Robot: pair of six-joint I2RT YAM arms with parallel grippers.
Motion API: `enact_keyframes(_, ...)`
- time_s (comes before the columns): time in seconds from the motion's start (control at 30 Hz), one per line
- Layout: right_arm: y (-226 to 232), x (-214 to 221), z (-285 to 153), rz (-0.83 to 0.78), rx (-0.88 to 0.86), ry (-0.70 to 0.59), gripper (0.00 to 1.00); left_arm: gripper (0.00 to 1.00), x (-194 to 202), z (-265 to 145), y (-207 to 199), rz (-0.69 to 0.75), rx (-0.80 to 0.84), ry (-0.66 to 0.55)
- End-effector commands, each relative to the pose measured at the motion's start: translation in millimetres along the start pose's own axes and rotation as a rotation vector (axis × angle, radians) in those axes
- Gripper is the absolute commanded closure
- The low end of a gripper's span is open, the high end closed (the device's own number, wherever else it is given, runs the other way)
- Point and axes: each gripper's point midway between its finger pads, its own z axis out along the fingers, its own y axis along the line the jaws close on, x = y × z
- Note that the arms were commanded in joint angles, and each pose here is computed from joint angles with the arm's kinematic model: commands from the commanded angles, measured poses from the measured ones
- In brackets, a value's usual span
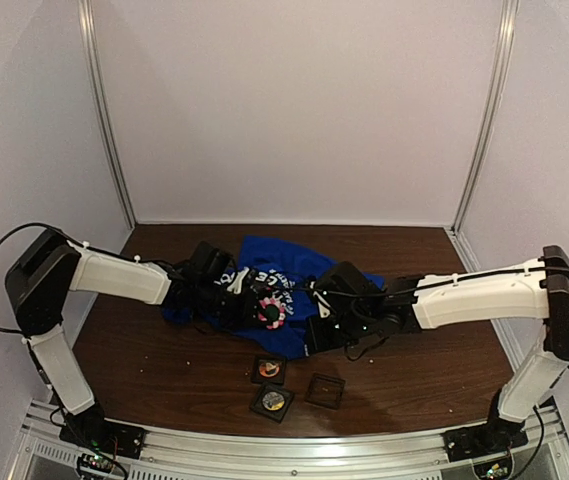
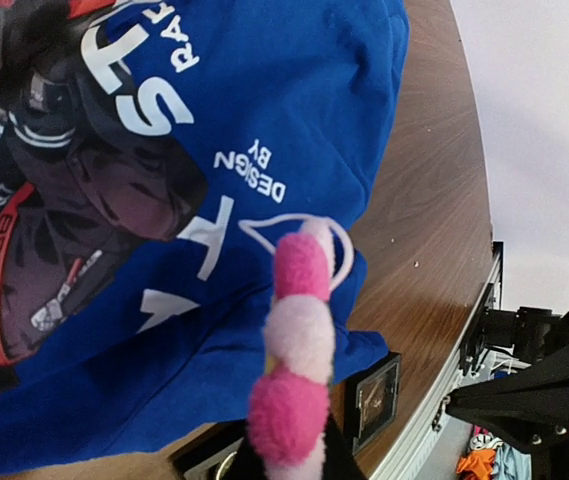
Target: Remove the brooch from the garment
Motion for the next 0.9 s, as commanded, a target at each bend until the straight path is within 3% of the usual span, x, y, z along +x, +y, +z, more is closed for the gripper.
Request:
enact_keyframes(0.0, 1.3, -15.3, -11.9, 0.065, -0.048, -0.054, 1.0, 0.87, 8.6, 4.7, 13.6, -0.019, -0.008, 0.017)
enact_keyframes(0.07, 5.2, -20.6, -16.1, 0.075, -0.066, -0.07, 1.0, 0.71, 9.5, 3.9, 25.7, -0.04, -0.071, 0.01)
enact_keyframes(0.17, 8.8, -28.0, -23.9, 0.086, -0.074, -0.095, 1.0, 0.34, 5.9, -7.1, 42.7, -0.057, -0.181, -0.044)
enact_keyframes(0.3, 10.2, -37.4, -35.2, 0.115, -0.084, -0.137, 1.0, 0.11, 1.0, -27.9, 43.8, -0.053, -0.23, -0.123)
enact_keyframes(0.47, 18.0, -47.3, -45.9, 0.177, -0.14, -0.189, 1.0, 0.04, -6.7, -59.3, 35.9, -0.016, -0.276, -0.236)
enact_keyframes(0.57, 23.4, -53.4, -51.3, 0.215, -0.178, -0.216, 1.0, 0.03, -10.7, -78.4, 5.9, 0.08, -0.234, -0.307)
enact_keyframes(0.7, 31.0, -60.6, -57.0, 0.25, -0.229, -0.249, 1.0, 0.03, -3.6, -94.9, -55.3, 0.212, -0.046, -0.334)
enact_keyframes(0.87, 36.6, -65.2, -59.2, 0.273, -0.263, -0.264, 1.0, 0.05, 19.9, -91.7, -111.7, 0.276, 0.172, -0.257)
